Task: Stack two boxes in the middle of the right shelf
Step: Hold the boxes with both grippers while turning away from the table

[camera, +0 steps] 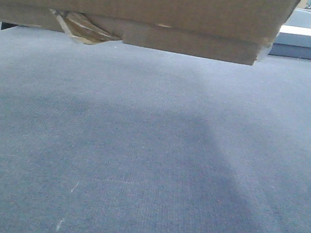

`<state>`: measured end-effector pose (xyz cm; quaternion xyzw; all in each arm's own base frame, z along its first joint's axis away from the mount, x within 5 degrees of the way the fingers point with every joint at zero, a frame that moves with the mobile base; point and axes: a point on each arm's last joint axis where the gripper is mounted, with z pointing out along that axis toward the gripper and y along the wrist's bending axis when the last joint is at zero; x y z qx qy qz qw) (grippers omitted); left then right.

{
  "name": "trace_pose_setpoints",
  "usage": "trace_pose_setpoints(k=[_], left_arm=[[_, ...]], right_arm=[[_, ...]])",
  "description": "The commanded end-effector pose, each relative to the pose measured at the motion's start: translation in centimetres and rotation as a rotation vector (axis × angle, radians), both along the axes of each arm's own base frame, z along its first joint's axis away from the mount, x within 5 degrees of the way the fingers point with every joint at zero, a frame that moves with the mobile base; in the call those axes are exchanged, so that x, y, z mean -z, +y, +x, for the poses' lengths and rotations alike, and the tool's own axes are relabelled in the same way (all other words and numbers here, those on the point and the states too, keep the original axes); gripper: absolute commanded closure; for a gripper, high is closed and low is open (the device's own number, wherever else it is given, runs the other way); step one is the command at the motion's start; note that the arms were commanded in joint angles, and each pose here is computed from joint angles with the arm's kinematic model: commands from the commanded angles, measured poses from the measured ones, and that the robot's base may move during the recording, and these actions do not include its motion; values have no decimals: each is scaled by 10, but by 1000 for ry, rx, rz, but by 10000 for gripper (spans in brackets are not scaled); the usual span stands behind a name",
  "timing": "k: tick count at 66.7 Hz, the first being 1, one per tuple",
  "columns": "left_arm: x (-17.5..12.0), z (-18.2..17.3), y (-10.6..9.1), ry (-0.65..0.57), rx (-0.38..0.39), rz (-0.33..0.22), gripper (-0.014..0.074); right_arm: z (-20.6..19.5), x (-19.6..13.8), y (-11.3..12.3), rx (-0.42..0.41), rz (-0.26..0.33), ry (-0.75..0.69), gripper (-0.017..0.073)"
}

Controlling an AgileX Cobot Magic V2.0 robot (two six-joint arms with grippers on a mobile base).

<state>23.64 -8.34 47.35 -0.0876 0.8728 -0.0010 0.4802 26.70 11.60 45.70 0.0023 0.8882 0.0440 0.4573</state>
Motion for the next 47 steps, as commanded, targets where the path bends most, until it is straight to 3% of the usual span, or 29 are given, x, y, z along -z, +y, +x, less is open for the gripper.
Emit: trace_pose_setpoints(k=[1,47], left_arm=[[-8,-2,10,-38,-48,34,705],[-10,-1,12,-63,-56,60,705]], right_arm=[[-2,-12,-9,27,-38,-65,722],[-2,-12,-9,27,-38,-65,722]])
